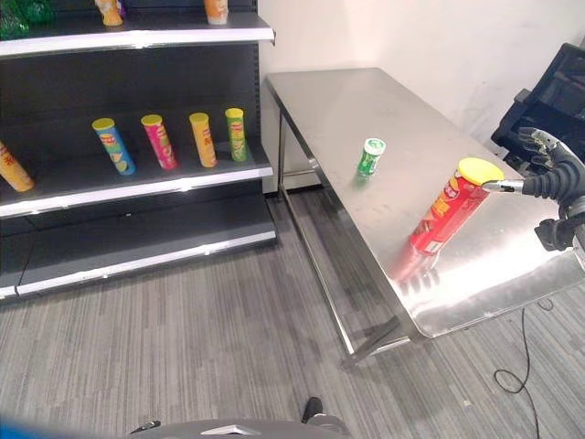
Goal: Put the goods on the table back onto the shelves and tidy them up.
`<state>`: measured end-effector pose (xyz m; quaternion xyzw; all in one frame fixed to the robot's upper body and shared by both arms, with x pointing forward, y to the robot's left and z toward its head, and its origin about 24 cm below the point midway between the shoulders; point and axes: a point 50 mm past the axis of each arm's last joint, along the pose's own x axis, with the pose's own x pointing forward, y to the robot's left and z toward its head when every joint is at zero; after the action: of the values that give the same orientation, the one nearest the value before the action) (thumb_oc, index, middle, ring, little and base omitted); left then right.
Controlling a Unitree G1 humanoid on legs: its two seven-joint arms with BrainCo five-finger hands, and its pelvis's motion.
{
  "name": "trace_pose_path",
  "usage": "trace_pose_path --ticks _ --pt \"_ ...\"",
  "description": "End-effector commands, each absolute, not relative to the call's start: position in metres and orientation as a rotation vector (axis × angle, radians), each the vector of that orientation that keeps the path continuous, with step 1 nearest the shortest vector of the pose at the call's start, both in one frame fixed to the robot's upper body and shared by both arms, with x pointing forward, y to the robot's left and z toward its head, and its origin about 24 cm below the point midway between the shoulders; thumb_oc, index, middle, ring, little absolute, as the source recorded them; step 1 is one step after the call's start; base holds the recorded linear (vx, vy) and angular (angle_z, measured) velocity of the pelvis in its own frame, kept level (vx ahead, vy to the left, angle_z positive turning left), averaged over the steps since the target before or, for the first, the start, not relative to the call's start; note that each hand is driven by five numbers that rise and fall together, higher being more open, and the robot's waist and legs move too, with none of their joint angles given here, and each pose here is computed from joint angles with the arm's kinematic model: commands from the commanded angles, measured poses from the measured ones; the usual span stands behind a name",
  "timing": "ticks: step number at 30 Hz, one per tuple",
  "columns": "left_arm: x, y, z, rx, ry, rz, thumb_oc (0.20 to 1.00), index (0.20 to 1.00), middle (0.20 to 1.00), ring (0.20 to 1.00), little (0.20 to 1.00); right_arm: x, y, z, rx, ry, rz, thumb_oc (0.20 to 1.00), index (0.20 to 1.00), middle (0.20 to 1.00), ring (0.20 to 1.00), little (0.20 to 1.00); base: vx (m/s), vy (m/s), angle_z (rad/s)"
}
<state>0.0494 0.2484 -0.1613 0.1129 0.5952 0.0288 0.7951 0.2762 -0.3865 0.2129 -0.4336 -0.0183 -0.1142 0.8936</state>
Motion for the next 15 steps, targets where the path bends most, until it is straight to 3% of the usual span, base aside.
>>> trace_pose_path --ticks 1,15 --pt "0.074 0.265 -0.152 0.297 1.196 0.075 1.000 1.000 1.000 1.000 1.000 0.282 -0.381 0.237 -1.014 -0.095 -0.247 1.000 1.000 1.000 1.000 1.000 0.00 -0.049 0.02" --pt "0.074 0.267 -0.151 0.286 1.189 0.086 1.000 1.000 1.000 1.000 1.000 0.294 -0.377 0.227 -1.043 -0.008 -0.181 1.000 1.000 1.000 1.000 1.000 0.01 -0.034 0.02"
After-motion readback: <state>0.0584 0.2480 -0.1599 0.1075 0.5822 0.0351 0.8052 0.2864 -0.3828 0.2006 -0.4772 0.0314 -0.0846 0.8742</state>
